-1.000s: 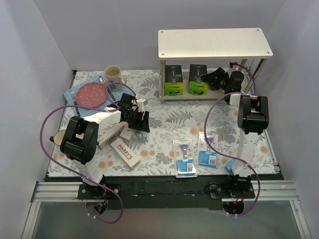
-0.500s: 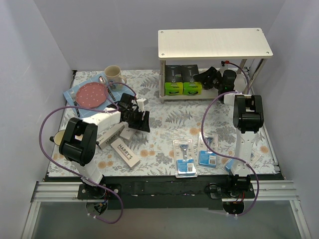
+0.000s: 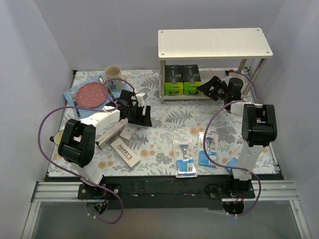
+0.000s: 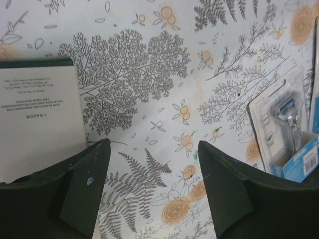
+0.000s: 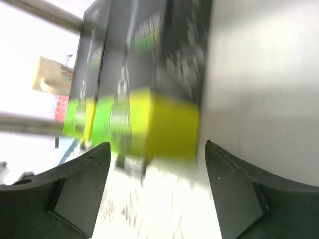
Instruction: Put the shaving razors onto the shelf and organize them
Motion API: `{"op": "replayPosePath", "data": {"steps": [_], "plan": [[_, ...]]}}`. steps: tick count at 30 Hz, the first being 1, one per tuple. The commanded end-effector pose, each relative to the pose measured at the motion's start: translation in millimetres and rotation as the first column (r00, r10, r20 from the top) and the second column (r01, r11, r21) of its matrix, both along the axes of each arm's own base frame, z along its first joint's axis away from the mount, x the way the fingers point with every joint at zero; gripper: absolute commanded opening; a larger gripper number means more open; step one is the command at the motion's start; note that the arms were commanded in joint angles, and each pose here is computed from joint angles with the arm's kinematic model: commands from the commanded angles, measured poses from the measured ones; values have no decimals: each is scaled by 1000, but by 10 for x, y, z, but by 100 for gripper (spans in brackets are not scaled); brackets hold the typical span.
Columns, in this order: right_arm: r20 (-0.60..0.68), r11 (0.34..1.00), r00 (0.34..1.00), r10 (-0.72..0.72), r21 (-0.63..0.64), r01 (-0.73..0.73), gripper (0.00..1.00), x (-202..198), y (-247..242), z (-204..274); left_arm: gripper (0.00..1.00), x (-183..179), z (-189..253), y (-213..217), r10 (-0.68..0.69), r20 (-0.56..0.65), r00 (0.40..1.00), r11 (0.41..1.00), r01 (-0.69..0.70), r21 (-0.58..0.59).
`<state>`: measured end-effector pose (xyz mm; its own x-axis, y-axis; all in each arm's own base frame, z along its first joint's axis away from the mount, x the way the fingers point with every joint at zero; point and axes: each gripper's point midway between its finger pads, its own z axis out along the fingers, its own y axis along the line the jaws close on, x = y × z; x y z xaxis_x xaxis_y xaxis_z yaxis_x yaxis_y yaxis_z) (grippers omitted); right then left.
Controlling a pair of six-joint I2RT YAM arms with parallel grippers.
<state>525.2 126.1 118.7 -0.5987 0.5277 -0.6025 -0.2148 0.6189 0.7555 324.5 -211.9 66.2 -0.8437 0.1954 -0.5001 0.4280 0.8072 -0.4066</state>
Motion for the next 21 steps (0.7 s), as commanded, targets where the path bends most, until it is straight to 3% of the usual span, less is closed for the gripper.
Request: {"op": "replayPosePath", "data": {"steps": [1,3,4,5,6,7,9,11,12,15,17,21], "plan": [[-37,991,999,18,-133,-23,87,-713,-169,-6,72,245,504,-120,47,135,990,996,-37,-79],[7,970,997,74,-233,-70,90,-1070,-192,88,72,164,573,-211,42,105,994,989,-26,-147],[-83,960,992,98,-256,-116,98,-1383,-193,-141,72,155,660,-247,44,114,992,983,-23,-183],[-73,931,986,153,-325,-168,98,-1551,-214,-193,59,-4,699,-352,-17,75,997,967,36,-253],[-40,916,978,202,-346,-204,98,-1706,-190,-62,54,-90,748,-420,-63,69,996,952,80,-296],[-130,903,964,231,-339,-262,98,-1974,-185,-203,53,-157,790,-481,-93,65,994,939,109,-326],[-120,876,949,292,-365,-316,98,-2171,-165,-133,55,-309,864,-614,-153,53,987,920,162,-357],[-191,859,928,321,-354,-370,98,-2378,-174,-97,57,-422,821,-671,-197,21,980,919,192,-345],[-159,823,921,356,-413,-389,98,-2412,-206,-28,58,-468,824,-727,-215,26,976,920,211,-331],[-219,767,936,276,-536,-352,91,-2485,-428,-55,60,-543,825,-753,-211,65,975,919,220,-327],[-247,742,936,251,-571,-350,81,-2558,-515,-139,61,-498,873,-776,-178,101,979,919,202,-339],[-304,708,921,245,-593,-384,73,-2649,-583,-308,63,-519,929,-826,-177,156,972,919,220,-329]]}}
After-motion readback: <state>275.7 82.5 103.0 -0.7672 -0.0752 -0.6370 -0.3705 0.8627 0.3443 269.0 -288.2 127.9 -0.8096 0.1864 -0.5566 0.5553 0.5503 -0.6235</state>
